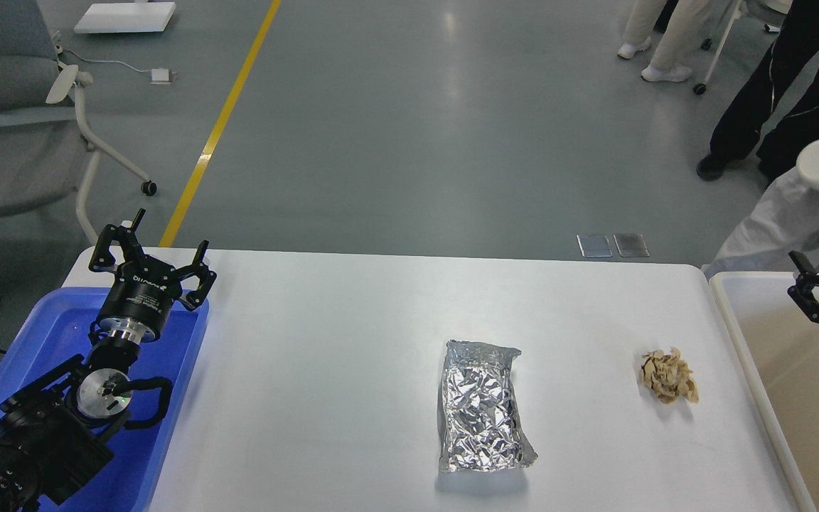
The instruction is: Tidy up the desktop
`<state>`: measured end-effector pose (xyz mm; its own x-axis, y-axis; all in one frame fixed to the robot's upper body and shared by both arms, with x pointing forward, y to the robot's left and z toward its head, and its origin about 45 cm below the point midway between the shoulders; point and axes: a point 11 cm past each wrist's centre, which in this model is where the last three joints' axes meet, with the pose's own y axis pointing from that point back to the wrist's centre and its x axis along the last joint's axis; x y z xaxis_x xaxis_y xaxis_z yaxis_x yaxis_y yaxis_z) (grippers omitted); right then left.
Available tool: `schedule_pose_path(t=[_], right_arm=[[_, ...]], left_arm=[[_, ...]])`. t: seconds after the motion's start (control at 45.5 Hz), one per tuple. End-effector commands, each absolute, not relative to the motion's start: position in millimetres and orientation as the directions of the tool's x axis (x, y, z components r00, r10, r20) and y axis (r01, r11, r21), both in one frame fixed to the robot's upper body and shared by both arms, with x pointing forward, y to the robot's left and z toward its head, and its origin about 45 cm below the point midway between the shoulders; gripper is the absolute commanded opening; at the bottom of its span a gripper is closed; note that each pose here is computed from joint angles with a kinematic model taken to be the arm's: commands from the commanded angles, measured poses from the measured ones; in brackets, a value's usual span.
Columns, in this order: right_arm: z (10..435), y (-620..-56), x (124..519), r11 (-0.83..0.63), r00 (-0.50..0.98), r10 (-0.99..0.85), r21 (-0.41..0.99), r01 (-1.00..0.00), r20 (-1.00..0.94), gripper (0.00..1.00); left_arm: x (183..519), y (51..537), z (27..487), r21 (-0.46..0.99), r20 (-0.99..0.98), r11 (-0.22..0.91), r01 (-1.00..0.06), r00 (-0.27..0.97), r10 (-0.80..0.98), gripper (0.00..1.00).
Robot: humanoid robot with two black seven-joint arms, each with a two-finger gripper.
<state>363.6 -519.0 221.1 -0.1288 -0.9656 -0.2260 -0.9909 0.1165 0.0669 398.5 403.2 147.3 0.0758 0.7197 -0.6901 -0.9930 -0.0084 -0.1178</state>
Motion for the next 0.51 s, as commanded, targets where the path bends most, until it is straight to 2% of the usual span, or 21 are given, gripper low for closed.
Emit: schedule_pose_path(t=[0.0,0.22,0.484], right_arm=[[240,-514,378,0.056,-0.065,-0.994,0.098,-0.994,-0.089,1.0],[269,-494,401,-0.053,0.075,-0.981,0.121,-0.991,0.18,1.0],[287,-460,421,-0.187,0.262,-0.81,0.192,-0.963,0.525,1.0]], left_arm=[[398,403,147,-0.118,-0.69,-0.008,-0.993,0.076,0.72,1.0],[399,403,147,-0.118,-0.69,-0.008,-0.993,0.076,0.72,1.0],[399,403,147,-0.118,-0.69,-0.008,-0.993,0.076,0.72,1.0]])
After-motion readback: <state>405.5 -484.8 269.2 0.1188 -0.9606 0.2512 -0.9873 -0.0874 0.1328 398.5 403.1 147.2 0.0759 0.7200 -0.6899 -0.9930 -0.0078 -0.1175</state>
